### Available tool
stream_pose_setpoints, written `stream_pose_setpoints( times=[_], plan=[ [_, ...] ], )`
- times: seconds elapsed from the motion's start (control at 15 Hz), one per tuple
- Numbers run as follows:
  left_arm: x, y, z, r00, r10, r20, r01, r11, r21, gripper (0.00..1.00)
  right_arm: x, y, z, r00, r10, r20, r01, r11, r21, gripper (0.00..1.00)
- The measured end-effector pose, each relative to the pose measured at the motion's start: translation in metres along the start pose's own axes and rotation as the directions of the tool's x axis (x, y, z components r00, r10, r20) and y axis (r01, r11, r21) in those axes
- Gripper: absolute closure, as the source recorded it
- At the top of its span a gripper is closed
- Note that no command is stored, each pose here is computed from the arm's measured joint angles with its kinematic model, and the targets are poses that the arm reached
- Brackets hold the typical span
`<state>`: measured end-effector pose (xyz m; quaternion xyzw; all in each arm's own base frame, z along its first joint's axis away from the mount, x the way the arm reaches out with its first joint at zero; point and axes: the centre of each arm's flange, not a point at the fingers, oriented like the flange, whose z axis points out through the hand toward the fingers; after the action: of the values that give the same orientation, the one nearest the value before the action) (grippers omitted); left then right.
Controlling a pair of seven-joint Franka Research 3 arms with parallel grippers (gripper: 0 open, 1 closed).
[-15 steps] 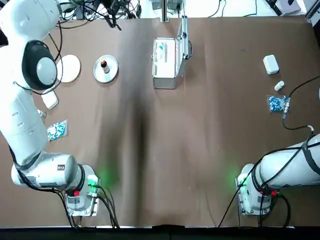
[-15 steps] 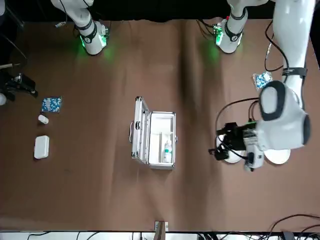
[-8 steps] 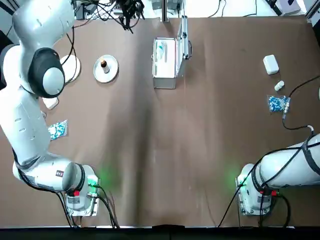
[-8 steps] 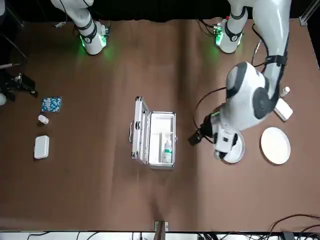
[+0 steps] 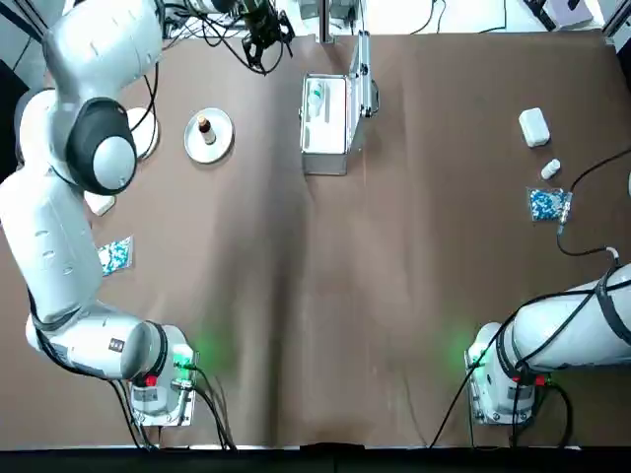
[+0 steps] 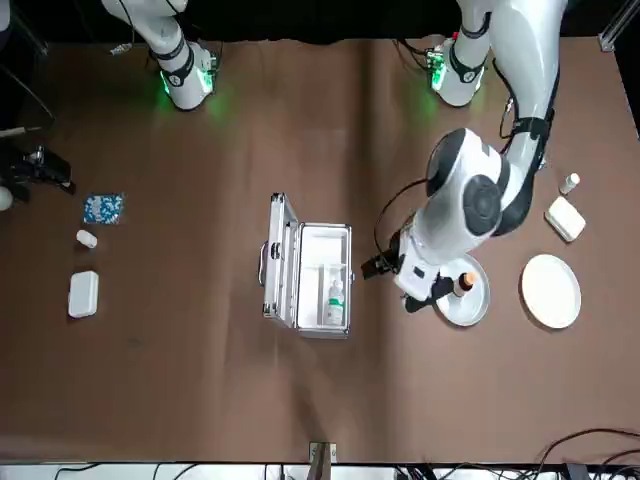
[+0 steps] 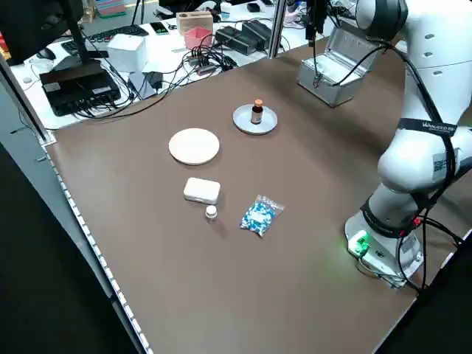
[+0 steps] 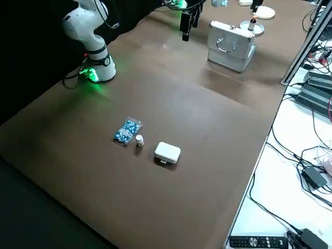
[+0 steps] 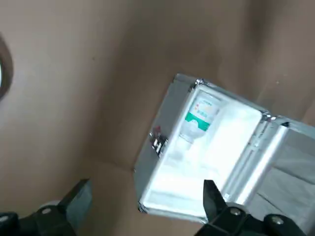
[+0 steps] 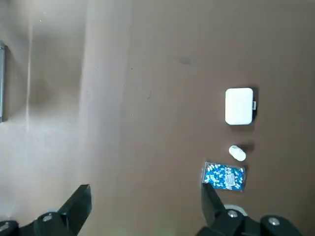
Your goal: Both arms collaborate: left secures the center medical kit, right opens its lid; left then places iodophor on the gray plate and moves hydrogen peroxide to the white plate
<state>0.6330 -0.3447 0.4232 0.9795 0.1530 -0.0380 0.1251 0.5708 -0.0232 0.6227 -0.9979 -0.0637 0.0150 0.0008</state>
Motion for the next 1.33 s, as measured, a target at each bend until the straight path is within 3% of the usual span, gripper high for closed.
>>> stream_pose_setpoints(
  times=[0.13, 0.4, 1.0, 1.13, 1.2, 1.27, 1.33],
  plan=[
    [-0.011, 0.016, 0.015, 0.997, 0.063, -0.052, -0.061, 0.998, 0.029, 0.0, 0.0, 0.0, 0.0, 1.0, 0.0, 0.0, 0.0, 1.0, 0.0, 0.01],
    [-0.023, 0.044, 0.052, 0.984, 0.13, -0.123, -0.131, 0.991, -0.003, 0.0, 0.0, 0.0, 0.0, 1.0, 0.0, -0.001, 0.0, 1.0, 0.0, 0.01],
    [-0.048, 0.069, 0.115, 0.96, 0.233, -0.153, -0.23, 0.972, 0.04, 0.01, 0.0, 0.001, 0.0, 1.0, 0.002, -0.002, -0.002, 1.0, 0.0, 0.01],
    [-0.05, 0.07, 0.123, 0.955, 0.251, -0.155, -0.245, 0.968, 0.058, 0.14, 0.0, 0.001, 0.0, 1.0, 0.002, -0.002, -0.002, 1.0, 0.0, 0.01],
    [-0.051, 0.07, 0.127, 0.954, 0.256, -0.154, -0.249, 0.966, 0.064, 0.14, 0.0, 0.001, 0.0, 1.0, 0.002, -0.002, -0.002, 1.0, 0.0, 0.01],
    [-0.052, 0.07, 0.131, 0.952, 0.264, -0.152, -0.256, 0.964, 0.07, 0.2, 0.0, 0.001, 0.0, 1.0, 0.002, -0.002, -0.002, 1.0, 0.0, 0.01],
    [-0.055, 0.071, 0.138, 0.947, 0.283, -0.149, -0.274, 0.958, 0.083, 0.34, 0.0, 0.001, 0.0, 1.0, 0.003, -0.002, -0.003, 1.0, 0.0, 0.01]
  ],
)
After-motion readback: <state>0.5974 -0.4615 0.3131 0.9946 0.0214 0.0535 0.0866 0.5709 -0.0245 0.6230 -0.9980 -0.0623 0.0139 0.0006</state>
